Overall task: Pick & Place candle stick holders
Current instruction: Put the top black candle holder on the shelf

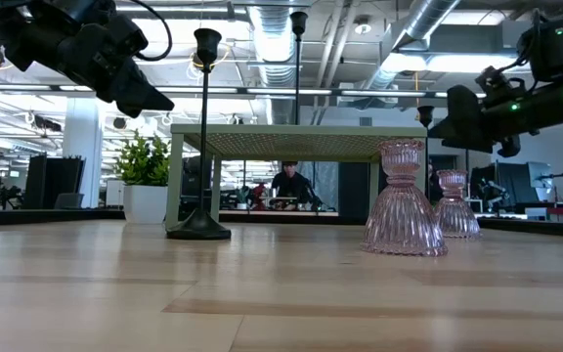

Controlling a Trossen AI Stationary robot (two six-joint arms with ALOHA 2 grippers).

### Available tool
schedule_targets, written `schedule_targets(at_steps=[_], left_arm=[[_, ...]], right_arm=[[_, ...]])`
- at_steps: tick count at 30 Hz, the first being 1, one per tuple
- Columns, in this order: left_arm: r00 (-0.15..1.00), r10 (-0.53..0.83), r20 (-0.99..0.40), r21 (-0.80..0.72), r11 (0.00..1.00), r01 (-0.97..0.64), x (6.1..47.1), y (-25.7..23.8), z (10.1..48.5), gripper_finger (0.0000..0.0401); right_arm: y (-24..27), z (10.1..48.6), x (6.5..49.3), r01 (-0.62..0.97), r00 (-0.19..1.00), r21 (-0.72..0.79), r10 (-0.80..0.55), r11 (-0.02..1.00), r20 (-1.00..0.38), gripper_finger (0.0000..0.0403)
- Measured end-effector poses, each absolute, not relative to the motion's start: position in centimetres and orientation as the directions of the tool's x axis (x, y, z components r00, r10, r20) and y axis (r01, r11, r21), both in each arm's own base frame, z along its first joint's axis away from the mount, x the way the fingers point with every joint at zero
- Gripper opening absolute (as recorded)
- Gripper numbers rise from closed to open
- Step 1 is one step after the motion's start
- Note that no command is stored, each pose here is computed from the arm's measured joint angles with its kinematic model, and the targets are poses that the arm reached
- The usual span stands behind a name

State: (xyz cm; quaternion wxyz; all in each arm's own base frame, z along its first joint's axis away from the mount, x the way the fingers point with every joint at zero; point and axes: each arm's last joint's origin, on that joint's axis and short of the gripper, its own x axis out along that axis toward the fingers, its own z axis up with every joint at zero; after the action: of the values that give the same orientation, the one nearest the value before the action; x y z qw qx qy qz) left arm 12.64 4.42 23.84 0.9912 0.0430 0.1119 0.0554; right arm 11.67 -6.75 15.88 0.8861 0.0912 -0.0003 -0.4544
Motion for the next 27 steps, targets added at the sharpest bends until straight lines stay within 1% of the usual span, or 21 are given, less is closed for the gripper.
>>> schedule_targets(at_steps=[10,17,22,25,27], left_arm=[[0.969,0.120,-0.216,0.098,0.990,-0.100,12.6,4.4,23.9,0.0012],[0.970,0.120,-0.212,0.099,0.990,-0.101,12.6,4.4,23.9,0.0012],[0.970,0.120,-0.212,0.099,0.990,-0.101,12.7,4.4,23.9,0.0012],[0.970,0.120,-0.211,0.099,0.990,-0.101,12.7,4.4,23.9,0.0012],[0.970,0.120,-0.211,0.099,0.990,-0.101,12.7,4.4,23.9,0.0012]], right_arm=[[-8.0,15.7,12.3,0.833,0.535,0.202,-0.843,0.515,-0.058,0.0227],[-9.5,15.9,13.6,0.865,0.495,0.158,-0.861,0.476,-0.119,0.0227],[-10.8,15.7,14.3,0.894,0.445,0.130,-0.880,0.428,-0.164,0.0225],[-11.5,15.5,14.6,0.906,0.422,0.116,-0.887,0.406,-0.186,0.0216],[-11.7,15.4,14.8,0.909,0.416,0.110,-0.888,0.401,-0.196,0.0200]])
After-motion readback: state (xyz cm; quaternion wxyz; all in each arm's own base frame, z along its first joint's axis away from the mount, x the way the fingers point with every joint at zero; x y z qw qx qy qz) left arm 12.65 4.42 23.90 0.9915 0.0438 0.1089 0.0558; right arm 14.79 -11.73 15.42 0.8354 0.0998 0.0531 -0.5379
